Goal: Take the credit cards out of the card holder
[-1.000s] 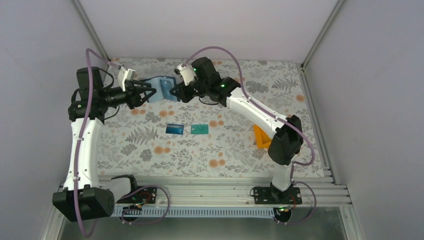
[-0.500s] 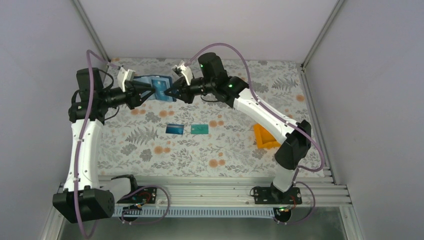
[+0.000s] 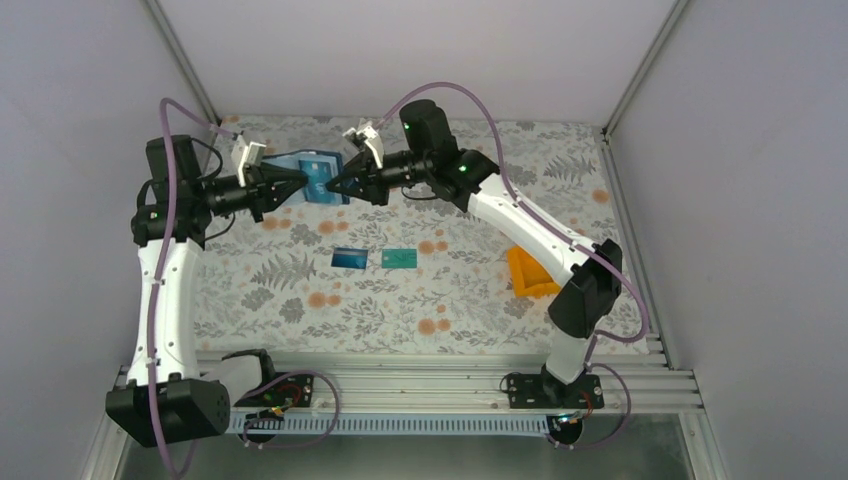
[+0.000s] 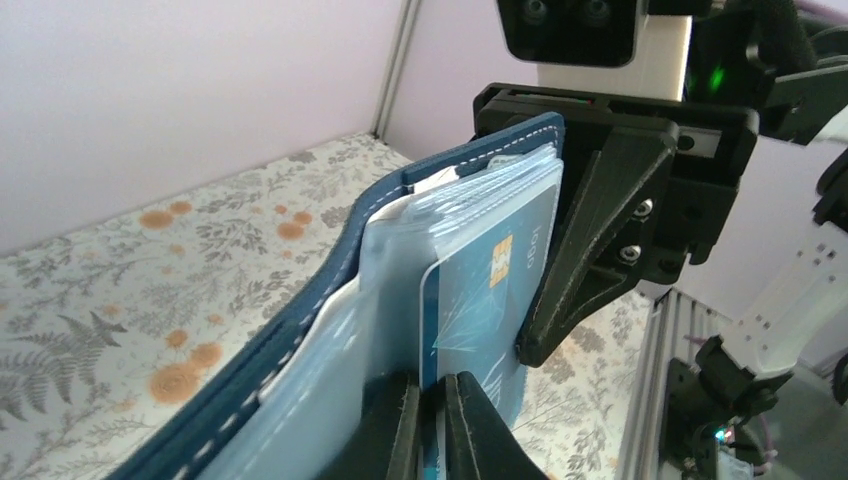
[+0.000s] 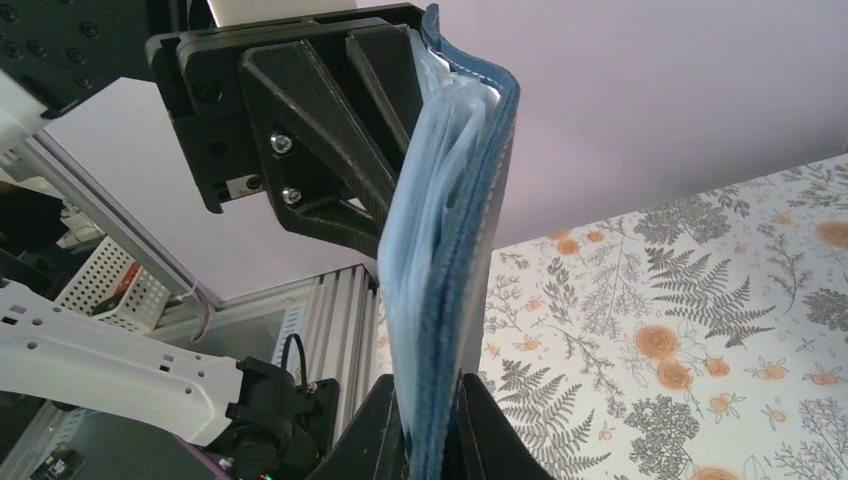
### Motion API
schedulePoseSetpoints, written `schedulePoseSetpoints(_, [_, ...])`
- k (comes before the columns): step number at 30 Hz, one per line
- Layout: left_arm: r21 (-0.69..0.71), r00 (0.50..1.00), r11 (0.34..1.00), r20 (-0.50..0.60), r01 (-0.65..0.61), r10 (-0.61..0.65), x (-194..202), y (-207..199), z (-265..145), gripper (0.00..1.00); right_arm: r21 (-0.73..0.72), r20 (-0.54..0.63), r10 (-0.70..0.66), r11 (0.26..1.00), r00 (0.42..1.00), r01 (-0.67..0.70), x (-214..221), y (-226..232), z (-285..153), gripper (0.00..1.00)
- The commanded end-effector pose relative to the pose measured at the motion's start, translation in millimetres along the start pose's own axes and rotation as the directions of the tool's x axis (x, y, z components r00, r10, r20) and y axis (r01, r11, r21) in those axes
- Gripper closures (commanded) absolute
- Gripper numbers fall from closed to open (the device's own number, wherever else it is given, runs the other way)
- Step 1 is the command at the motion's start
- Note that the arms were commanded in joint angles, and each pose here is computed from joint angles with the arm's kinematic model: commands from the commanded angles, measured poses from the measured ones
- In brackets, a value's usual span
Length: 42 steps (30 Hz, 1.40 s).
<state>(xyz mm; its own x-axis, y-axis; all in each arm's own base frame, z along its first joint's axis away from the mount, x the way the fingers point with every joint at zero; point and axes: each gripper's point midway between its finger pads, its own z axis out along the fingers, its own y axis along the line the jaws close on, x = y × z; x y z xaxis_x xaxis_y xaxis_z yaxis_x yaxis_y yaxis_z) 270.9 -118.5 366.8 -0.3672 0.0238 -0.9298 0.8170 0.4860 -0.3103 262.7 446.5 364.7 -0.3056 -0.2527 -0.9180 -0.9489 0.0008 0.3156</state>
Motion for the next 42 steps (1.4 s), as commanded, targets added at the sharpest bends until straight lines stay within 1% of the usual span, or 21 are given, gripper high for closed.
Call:
schedulePoseSetpoints(1, [0.184, 0.998, 0.981, 0.033, -0.064, 0.059, -11.7, -38.2, 0.7, 0.97, -0.136, 0.065, -0.100, 0.985, 0.993, 0.108, -26.0, 34.7, 12.0, 0.96])
schedulePoseSetpoints(3, [0.216, 0.996, 0.973, 0.046, -0.082, 0.074, -14.1, -46.4, -1.9, 0.98, -0.126, 0.062, -0.109, 0.985, 0.992, 0.116, -24.7, 33.7, 11.5, 0.95])
schedulePoseSetpoints(6, [0.246, 0.994, 0.964, 0.064, -0.105, 0.091, -17.6, -55.5, -6.5, 0.98, -0.104, 0.059, -0.116, 0.987, 0.991, 0.122, -20.6, 29.4, 6.3, 0.83])
schedulePoseSetpoints(11, [0.208, 0.994, 0.973, 0.063, -0.104, 0.093, -19.6, -47.8, -9.2, 0.98, -0.074, 0.061, -0.122, 0.989, 0.991, 0.126, -14.3, 24.1, -10.2, 0.69])
schedulePoseSetpoints(14, [0.185, 0.994, 0.977, 0.060, -0.102, 0.093, -19.5, -43.3, -10.7, 0.98, -0.063, 0.060, -0.136, 0.988, 0.989, 0.140, -10.4, 24.7, -21.0, 0.65])
schedulePoseSetpoints(18, [0.184, 0.993, 0.977, 0.062, -0.109, 0.099, -18.8, -42.8, -11.8, 0.98, -0.091, 0.058, -0.171, 0.980, 0.983, 0.176, -3.1, 31.6, -33.2, 0.55])
schedulePoseSetpoints(20, [0.185, 0.993, 0.976, 0.063, -0.113, 0.103, -19.4, -43.4, -12.0, 0.98, -0.104, 0.048, -0.176, 0.978, 0.983, 0.180, 1.6, 31.4, -35.2, 0.53])
schedulePoseSetpoints(22, [0.181, 0.993, 0.977, 0.062, -0.114, 0.105, -19.7, -43.1, -12.4, 0.98, -0.110, 0.059, -0.194, 0.974, 0.979, 0.200, -2.6, 37.9, -43.1, 0.56])
schedulePoseSetpoints(23, [0.182, 0.993, 0.977, 0.062, -0.114, 0.104, -19.2, -43.1, -12.3, 0.98, -0.108, 0.064, -0.199, 0.973, 0.978, 0.205, -4.6, 39.4, -46.0, 0.61])
schedulePoseSetpoints(28, [0.190, 0.992, 0.975, 0.063, -0.115, 0.105, -17.7, -43.9, -12.2, 0.98, -0.128, 0.066, -0.187, 0.973, 0.980, 0.194, -4.7, 38.2, -47.6, 0.91])
schedulePoseSetpoints(29, [0.198, 0.992, 0.973, 0.067, -0.118, 0.106, -17.7, -45.1, -12.6, 0.98, -0.131, 0.067, -0.189, 0.972, 0.980, 0.196, -4.8, 38.0, -49.0, 0.95])
schedulePoseSetpoints(32, [0.227, 0.992, 0.967, 0.080, -0.112, 0.097, -16.7, -47.1, -13.3, 0.98, -0.129, 0.066, -0.185, 0.973, 0.981, 0.192, -2.8, 34.5, -53.5, 0.96])
schedulePoseSetpoints(38, [0.199, 0.993, 0.973, 0.062, -0.114, 0.103, -13.0, -40.4, -11.5, 0.97, -0.114, 0.062, -0.195, 0.973, 0.979, 0.201, -2.3, 35.1, -60.3, 0.96])
schedulePoseSetpoints(42, [0.199, 0.993, 0.974, 0.064, -0.111, 0.100, -12.6, -39.7, -11.3, 0.98, -0.159, 0.062, -0.176, 0.970, 0.982, 0.184, -2.9, 38.0, -56.6, 0.96])
